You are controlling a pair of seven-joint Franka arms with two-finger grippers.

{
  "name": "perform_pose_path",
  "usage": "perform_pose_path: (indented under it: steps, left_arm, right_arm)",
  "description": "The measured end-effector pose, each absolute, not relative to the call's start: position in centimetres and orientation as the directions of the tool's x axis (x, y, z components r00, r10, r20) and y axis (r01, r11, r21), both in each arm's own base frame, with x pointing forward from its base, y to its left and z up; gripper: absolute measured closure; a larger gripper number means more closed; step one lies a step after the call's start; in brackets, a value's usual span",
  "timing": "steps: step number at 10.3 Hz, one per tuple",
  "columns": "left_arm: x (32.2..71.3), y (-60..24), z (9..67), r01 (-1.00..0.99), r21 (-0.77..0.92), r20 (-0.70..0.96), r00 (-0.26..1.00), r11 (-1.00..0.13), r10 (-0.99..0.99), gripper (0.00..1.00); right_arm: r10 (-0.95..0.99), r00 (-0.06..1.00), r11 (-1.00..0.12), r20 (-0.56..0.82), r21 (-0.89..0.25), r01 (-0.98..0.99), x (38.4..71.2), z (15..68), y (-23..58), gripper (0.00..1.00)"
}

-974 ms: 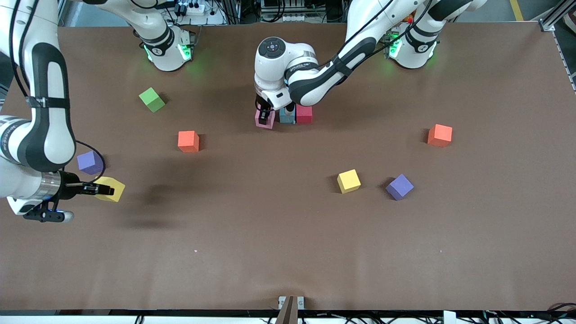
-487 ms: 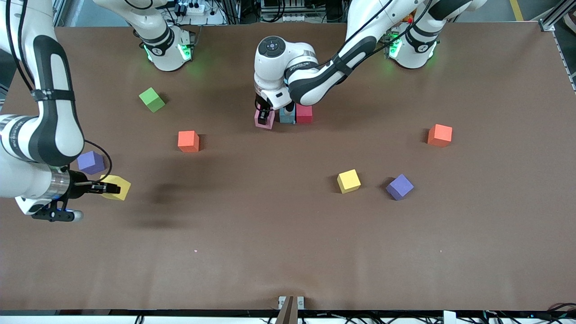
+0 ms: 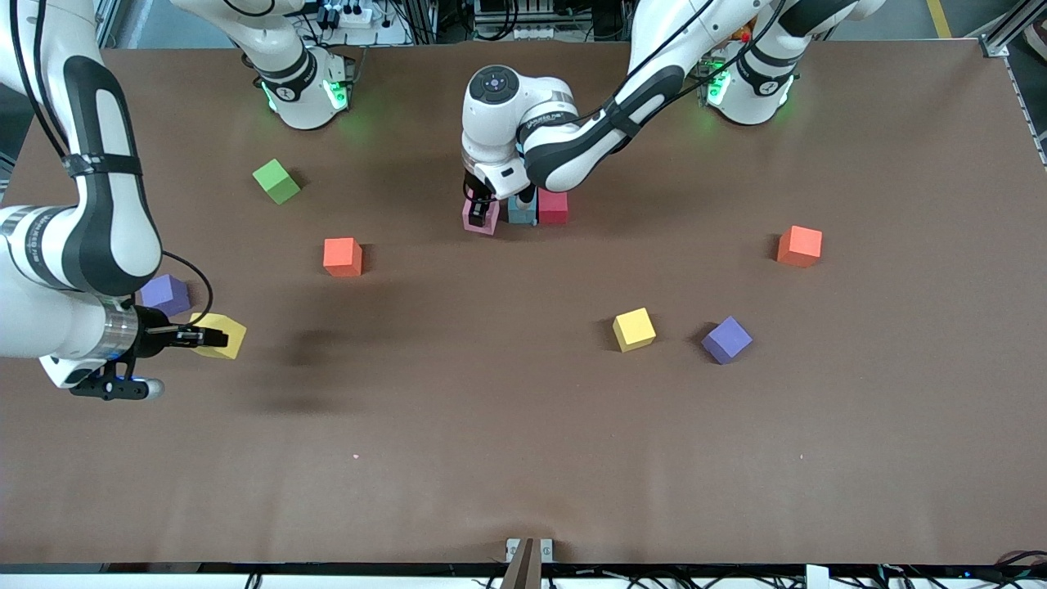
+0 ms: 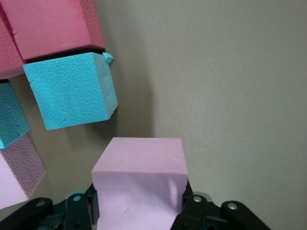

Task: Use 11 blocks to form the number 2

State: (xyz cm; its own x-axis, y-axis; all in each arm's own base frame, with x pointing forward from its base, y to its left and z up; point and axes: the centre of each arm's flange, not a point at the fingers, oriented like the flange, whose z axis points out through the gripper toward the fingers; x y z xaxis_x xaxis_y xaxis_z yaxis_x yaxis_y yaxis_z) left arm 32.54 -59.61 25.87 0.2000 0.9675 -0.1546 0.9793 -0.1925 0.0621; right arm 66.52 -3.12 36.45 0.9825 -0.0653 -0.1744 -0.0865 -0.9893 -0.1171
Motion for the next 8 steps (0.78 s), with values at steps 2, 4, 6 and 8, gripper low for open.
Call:
perform_pose_path:
  steps: [2,4,6,8]
  left_arm:
    - [32.5,-59.6,25.9,0.98,0.062,-0.155,0.198,-0.191,0.968,0.38]
    - [32.4,-59.7,25.9,0.98,0.061,-0.155,0.195,-0.188,0.969,0.38]
    - [32.4,-59.7,25.9,0.98,0.061,-0.155,0.196,-0.188,0.968,0.38]
    - [32.2,-59.7,25.8,0.98,0.061,-0.155,0.197,-0.19,0.968,0.38]
  right_arm:
    - [-0.056,0.983,-0.994,-0.177,-0.08,-0.071,66.4,36.3,-3.4,0.44]
    - [-0.071,0.981,-0.995,-0.18,-0.062,-0.083,66.3,36.2,-4.7,0.44]
    - [-0.087,0.979,-0.993,-0.186,-0.062,-0.1,66.1,36.0,-5.8,0.44]
    - [-0.081,0.977,-0.993,-0.199,-0.064,-0.096,65.9,35.4,-5.5,0.44]
